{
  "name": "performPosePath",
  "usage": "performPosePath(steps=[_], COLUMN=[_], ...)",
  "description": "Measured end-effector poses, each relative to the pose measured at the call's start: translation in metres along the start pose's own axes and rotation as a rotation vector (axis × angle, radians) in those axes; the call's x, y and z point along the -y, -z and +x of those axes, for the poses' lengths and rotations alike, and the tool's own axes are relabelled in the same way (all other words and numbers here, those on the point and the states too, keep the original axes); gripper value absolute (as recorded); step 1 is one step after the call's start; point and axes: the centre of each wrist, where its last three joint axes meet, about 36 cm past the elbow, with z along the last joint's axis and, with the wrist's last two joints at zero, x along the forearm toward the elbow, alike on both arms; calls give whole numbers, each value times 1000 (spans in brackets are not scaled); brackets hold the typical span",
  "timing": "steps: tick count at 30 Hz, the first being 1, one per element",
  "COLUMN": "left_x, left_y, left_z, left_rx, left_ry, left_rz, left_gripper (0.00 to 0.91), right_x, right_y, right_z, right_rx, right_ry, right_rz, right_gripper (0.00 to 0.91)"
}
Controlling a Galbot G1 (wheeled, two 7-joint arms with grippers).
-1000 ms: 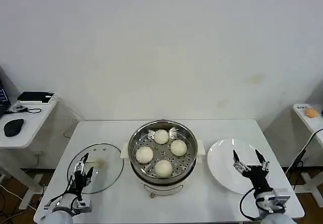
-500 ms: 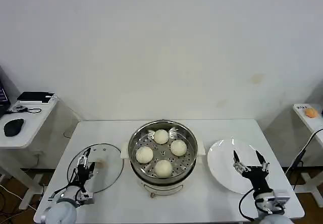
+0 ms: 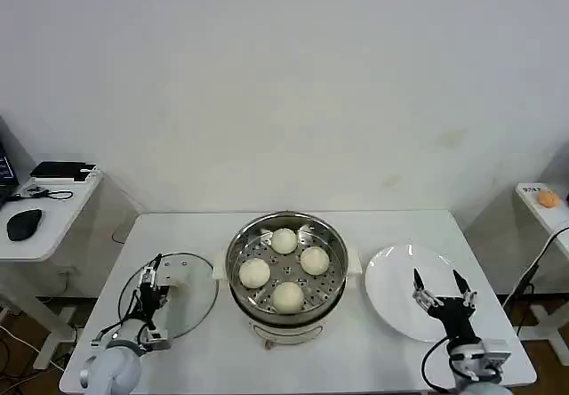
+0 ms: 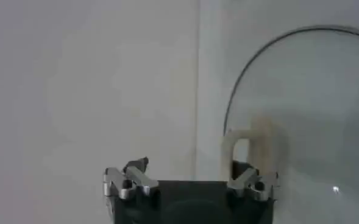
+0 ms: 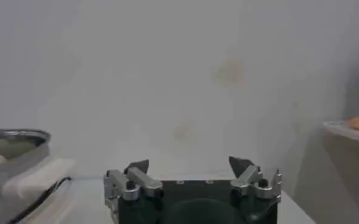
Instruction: Take steamed baozi put them in steamer then cover it.
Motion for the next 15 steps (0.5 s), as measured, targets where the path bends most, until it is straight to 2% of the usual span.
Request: performPosePath(steps=[2, 3, 4, 5, 15], left_x=[3, 4, 6, 7, 21], left_y=[1, 2, 3, 5, 5], left_z=[-1, -2, -3, -4, -11], left_rx=[-3, -4, -3, -1, -15], left_ry=[4, 8, 11, 14, 51], left_rz=[9, 16, 22, 28, 70], left_gripper=[786, 605, 383, 0, 0], right_x=[0, 0, -1, 0, -1], right_y=[-1, -1, -2, -3, -5], right_z=[0, -1, -2, -2, -2], right_rx=[0, 0, -1, -2, -2], right_ry=[0, -1, -2, -2, -4], right_rz=[-1, -1, -2, -2, 0], right_gripper=[907, 907, 907, 907, 907])
